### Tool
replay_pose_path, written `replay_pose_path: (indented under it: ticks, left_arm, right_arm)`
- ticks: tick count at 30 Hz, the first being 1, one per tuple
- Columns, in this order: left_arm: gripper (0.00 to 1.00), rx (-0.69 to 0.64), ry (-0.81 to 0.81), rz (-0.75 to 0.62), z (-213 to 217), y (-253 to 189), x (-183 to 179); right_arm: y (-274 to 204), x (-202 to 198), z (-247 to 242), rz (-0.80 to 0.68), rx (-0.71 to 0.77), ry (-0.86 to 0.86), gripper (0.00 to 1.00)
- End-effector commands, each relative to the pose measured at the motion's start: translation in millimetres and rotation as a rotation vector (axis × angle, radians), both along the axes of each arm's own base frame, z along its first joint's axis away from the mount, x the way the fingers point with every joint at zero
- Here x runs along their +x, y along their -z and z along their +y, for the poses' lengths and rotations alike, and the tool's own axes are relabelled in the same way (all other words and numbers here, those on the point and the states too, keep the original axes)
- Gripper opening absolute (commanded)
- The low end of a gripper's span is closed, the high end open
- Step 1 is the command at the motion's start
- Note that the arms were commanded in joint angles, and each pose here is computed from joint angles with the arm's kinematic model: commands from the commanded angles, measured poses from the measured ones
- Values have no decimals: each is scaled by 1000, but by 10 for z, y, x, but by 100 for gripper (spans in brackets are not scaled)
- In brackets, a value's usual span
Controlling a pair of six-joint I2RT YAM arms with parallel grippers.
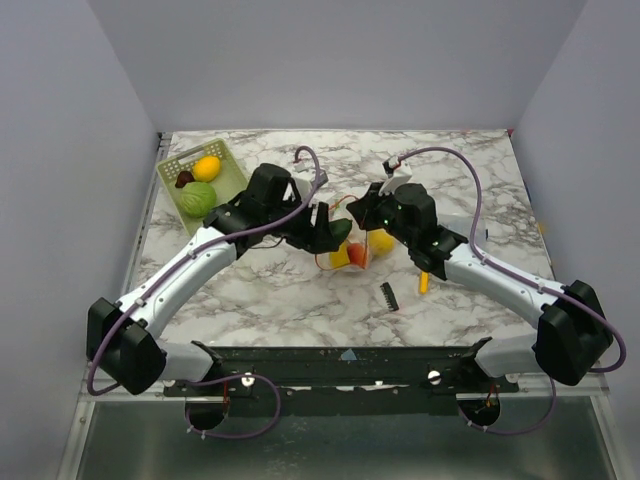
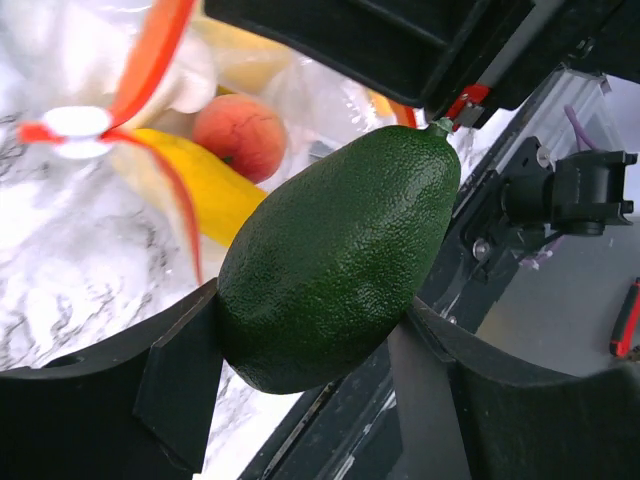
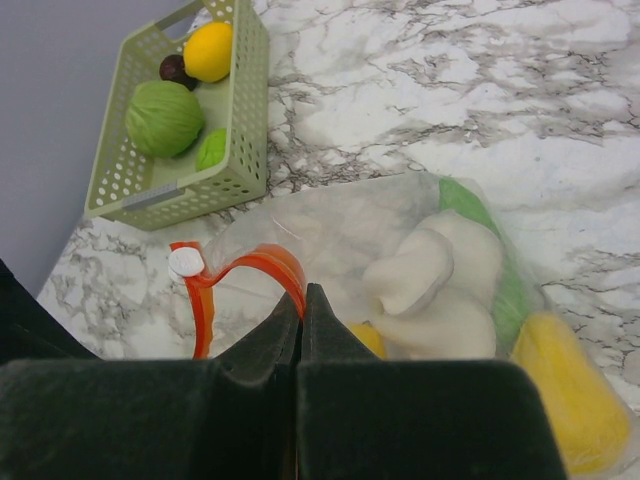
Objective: Place the food in the zip-top bag and seal the zipper
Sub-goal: Place the fake fruit in the zipper food storage bag.
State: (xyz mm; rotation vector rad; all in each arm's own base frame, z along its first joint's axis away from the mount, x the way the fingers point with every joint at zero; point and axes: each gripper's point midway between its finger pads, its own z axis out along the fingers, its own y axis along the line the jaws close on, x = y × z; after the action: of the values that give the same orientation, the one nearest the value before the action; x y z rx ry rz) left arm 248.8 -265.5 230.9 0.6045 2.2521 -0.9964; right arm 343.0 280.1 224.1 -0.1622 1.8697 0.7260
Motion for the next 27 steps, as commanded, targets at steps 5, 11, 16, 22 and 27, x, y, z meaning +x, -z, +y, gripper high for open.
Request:
replay_pose_path:
  ticks: [5,11,16,22,27]
  left_arm:
    - [21,0,25,50,-286,105,66]
    - [64,18,43,66,-369,183,117]
    - [82,36,44,24,-326,127,139]
    - [95,76,22,-40,-213,35,175]
    - [93,110,-31,-87,-59,9,267]
  right_arm:
    - [-50,-19,7,-25,21,-4,1]
    - [-83,-18,-10,-34,21,3,1]
    - [-80,-12,-45,-42,17,17,1]
    - [-53,-3,-43,-41,14,19,1]
    - [-35,1,-56,-39,9,24,1]
